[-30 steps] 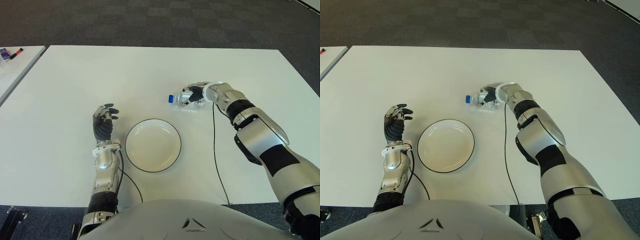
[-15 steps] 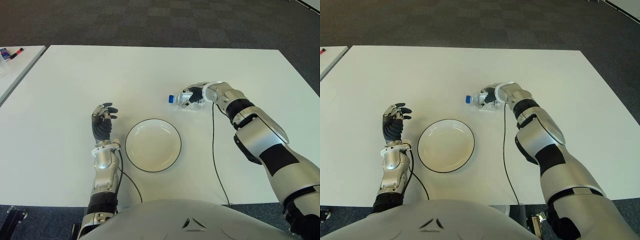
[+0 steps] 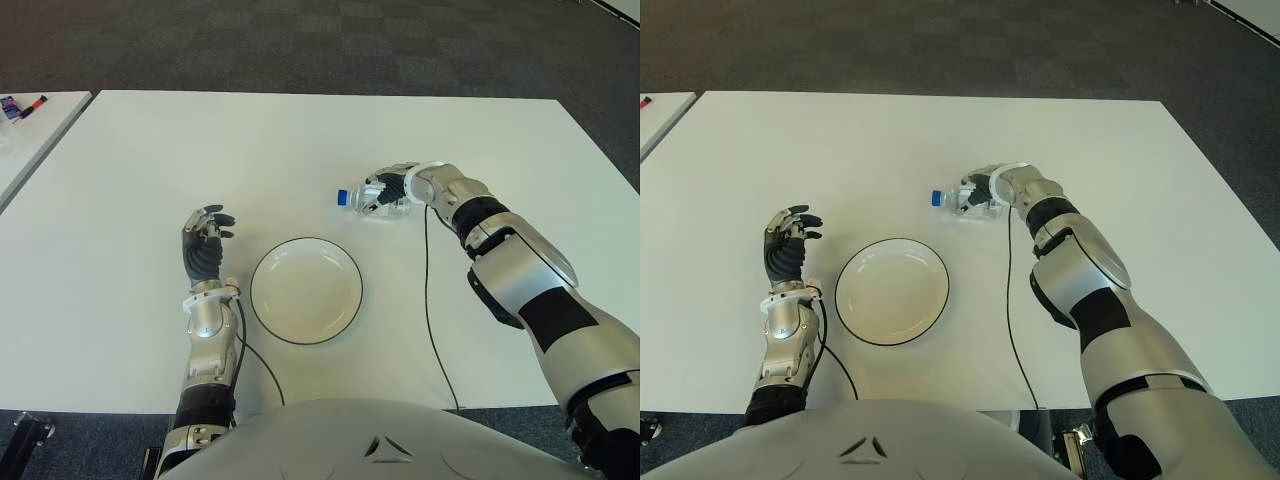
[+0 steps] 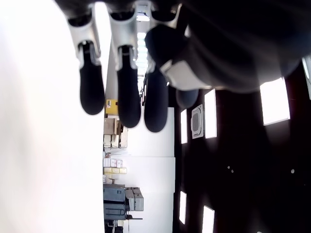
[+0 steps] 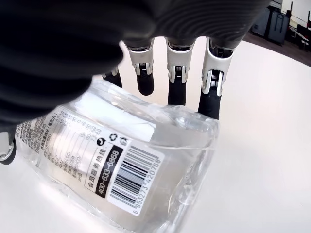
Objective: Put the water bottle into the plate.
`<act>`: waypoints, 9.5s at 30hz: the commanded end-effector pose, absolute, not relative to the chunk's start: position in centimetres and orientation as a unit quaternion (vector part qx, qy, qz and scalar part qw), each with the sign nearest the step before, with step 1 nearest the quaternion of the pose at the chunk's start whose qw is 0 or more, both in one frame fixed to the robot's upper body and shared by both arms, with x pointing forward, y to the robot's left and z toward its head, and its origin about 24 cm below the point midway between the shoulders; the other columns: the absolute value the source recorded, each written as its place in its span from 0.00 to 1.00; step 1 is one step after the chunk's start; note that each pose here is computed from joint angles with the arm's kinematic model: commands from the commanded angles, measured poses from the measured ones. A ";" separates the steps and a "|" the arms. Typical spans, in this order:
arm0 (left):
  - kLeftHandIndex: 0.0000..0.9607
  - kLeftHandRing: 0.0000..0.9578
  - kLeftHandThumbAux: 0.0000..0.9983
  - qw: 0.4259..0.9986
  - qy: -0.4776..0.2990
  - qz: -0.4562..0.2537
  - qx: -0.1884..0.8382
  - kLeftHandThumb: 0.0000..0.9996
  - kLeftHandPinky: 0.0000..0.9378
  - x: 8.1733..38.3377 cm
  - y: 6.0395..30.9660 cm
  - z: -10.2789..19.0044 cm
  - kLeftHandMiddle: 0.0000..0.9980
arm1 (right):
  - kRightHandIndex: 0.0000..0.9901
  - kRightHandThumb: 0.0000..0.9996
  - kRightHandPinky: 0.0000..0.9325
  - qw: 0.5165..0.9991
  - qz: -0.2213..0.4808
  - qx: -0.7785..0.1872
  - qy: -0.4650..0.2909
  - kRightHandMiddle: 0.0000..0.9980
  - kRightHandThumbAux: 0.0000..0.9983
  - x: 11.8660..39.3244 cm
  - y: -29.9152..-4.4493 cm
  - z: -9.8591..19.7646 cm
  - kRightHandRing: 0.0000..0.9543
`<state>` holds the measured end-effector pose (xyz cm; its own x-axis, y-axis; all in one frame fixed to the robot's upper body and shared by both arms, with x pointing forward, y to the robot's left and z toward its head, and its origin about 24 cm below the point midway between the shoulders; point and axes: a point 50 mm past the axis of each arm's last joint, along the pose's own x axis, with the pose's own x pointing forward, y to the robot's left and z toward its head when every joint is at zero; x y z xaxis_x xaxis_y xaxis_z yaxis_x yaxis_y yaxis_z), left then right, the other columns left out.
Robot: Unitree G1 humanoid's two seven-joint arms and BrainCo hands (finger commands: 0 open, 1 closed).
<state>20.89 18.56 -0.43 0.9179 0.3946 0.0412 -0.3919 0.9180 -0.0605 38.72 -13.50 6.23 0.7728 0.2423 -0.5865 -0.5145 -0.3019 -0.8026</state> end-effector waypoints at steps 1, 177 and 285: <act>0.39 0.51 0.66 0.977 -0.015 0.205 -0.051 0.94 0.55 20.9 17.6 -0.7 0.51 | 0.00 0.59 0.37 0.584 0.321 -0.741 0.082 0.01 0.33 39.0 -13.4 6.8 0.15; 0.39 0.50 0.66 0.974 -0.039 0.208 -0.077 0.94 0.52 20.9 17.1 0.2 0.51 | 0.44 0.96 0.76 0.722 0.153 -0.667 0.102 0.45 0.65 38.3 -14.6 4.5 0.54; 0.41 0.50 0.65 0.974 -0.046 0.210 -0.072 0.95 0.55 21.6 17.7 0.2 0.54 | 0.43 0.86 0.94 0.969 0.058 -0.229 0.070 0.54 0.67 34.0 -14.1 5.0 0.95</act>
